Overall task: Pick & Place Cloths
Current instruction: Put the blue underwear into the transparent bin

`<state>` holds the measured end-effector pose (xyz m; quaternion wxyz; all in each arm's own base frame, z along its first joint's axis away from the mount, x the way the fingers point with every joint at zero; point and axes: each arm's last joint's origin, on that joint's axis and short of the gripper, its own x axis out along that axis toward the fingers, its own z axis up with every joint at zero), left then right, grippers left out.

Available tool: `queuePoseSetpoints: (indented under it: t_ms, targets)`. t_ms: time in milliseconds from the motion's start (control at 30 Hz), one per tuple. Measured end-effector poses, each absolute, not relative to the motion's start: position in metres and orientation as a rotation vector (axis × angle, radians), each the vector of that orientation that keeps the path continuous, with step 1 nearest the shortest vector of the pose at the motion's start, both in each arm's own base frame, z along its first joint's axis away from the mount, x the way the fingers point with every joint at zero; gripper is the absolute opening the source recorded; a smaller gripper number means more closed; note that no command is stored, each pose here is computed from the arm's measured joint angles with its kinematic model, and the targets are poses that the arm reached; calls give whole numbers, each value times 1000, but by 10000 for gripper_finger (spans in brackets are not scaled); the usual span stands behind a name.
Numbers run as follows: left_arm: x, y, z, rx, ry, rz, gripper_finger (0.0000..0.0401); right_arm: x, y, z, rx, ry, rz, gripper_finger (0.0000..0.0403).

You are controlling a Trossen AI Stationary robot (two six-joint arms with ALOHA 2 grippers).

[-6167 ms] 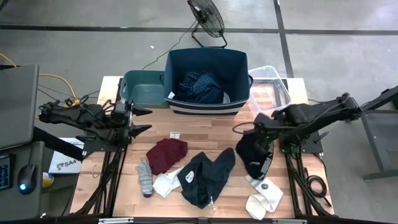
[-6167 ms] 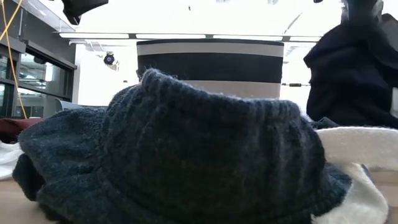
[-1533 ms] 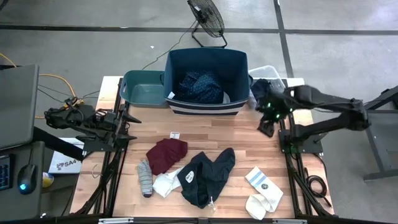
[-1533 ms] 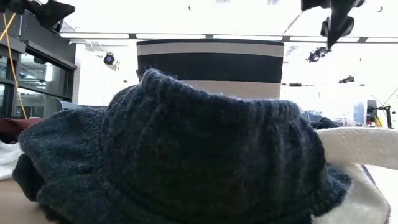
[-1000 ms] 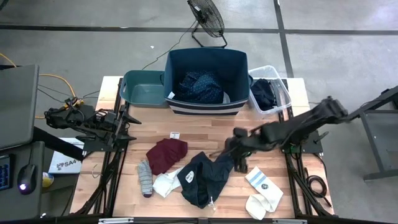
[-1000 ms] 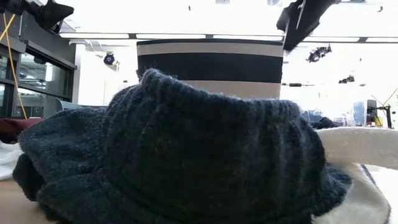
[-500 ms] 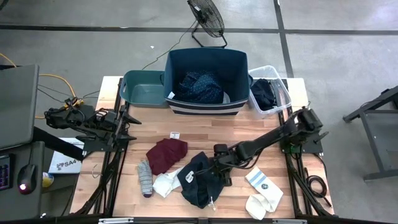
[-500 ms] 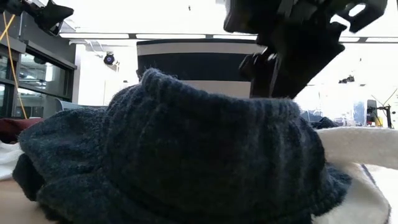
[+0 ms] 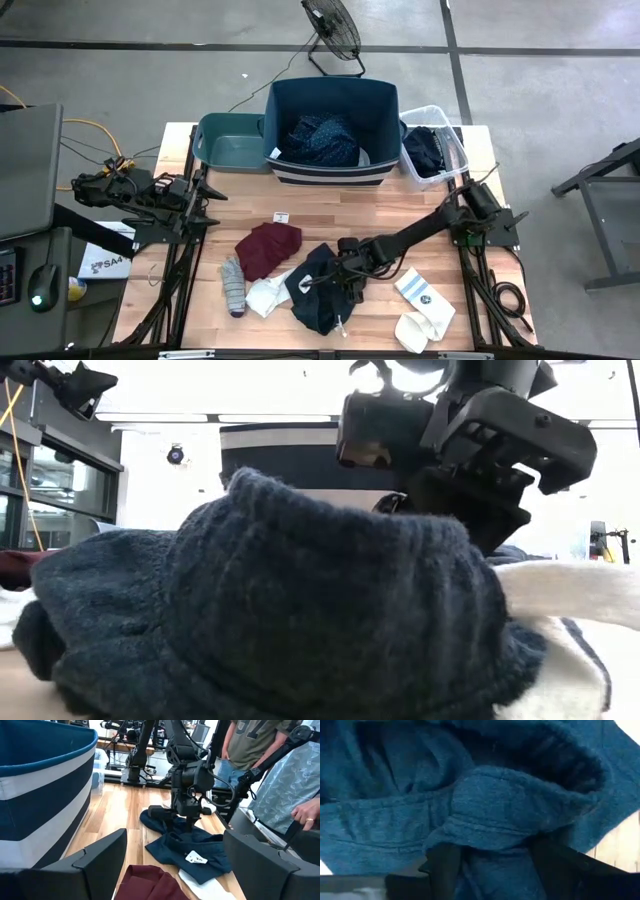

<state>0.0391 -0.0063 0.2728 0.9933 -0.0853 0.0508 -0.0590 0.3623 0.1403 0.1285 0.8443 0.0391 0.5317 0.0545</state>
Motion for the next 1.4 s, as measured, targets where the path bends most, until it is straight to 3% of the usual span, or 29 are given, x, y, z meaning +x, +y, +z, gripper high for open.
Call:
queuePoseSetpoints:
  t_ms: [233, 533, 767, 900, 1200, 1400]
  targets:
    - [39, -6, 273, -171, 102, -118, 324, 365, 140, 109, 99, 1158, 61, 170]
    - [39, -6, 273, -171, 102, -118, 324, 367, 131, 110, 214, 1180, 45, 15]
    - [39, -6, 273, -171, 102, -118, 324, 357, 118, 138, 260, 1209, 32, 8]
    - [39, -6, 273, -171, 101, -118, 324, 339, 105, 179, 261, 1217, -38, 7]
    - [39, -6, 273, -171, 103, -117, 324, 256, 73, 280, 273, 1193, -216, 5]
    - [39, -6, 273, -171, 102, -117, 324, 195, 51, 326, 301, 1074, -351, 5]
